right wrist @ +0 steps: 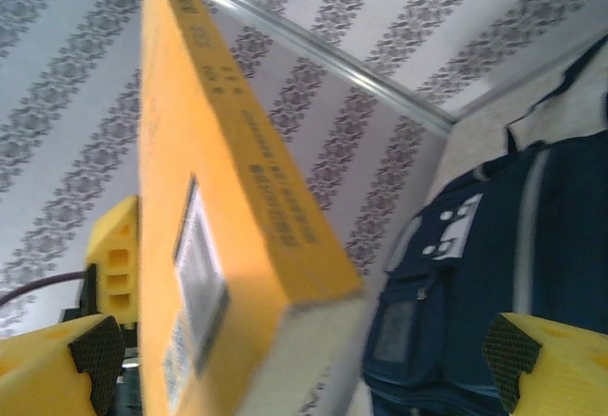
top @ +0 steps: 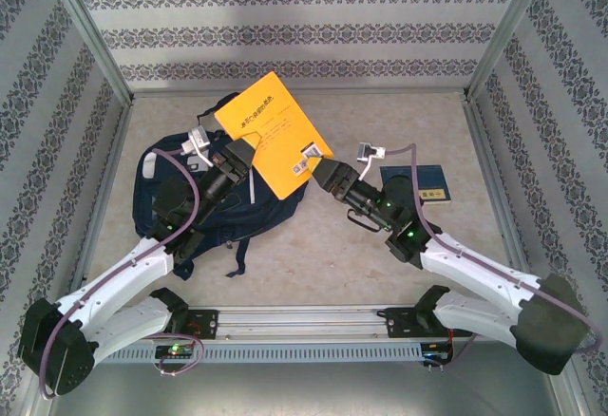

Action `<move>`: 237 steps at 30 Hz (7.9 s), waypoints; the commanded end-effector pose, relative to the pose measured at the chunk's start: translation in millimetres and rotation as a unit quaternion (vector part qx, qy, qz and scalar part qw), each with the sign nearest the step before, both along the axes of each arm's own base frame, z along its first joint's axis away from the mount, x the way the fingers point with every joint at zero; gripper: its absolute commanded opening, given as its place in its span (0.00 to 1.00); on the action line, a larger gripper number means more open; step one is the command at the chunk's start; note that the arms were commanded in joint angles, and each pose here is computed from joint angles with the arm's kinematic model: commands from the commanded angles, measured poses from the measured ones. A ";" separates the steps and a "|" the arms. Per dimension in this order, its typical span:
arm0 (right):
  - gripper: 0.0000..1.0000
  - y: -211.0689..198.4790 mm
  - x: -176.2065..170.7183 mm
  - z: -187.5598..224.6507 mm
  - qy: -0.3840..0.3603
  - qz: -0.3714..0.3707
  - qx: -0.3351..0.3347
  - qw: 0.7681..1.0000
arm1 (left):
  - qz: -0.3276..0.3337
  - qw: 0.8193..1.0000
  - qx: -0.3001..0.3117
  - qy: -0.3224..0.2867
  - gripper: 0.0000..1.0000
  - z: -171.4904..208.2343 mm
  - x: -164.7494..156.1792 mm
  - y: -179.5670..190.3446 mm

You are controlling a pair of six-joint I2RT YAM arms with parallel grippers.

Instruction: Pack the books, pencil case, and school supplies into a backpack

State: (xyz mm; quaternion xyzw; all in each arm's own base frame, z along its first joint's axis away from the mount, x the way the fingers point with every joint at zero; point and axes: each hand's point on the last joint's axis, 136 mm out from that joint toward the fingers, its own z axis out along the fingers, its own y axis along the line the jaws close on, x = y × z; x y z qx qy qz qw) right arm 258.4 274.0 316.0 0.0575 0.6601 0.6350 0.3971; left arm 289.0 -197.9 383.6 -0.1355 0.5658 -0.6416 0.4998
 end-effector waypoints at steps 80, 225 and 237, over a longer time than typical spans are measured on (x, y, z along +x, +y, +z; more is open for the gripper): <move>0.00 -160.1 1.0 -107.0 0.093 -0.227 -0.189 0.951 | -0.016 0.814 0.462 0.353 0.57 -238.4 118.9 42.6; 0.90 -264.1 146.2 -268.0 0.454 -0.254 -0.381 0.764 | -0.079 0.867 0.448 0.205 0.67 -145.0 87.5 0.3; 0.84 -241.0 112.5 -306.1 0.513 -0.201 -0.361 0.753 | -0.096 0.881 0.426 0.182 0.67 -126.1 78.4 -7.9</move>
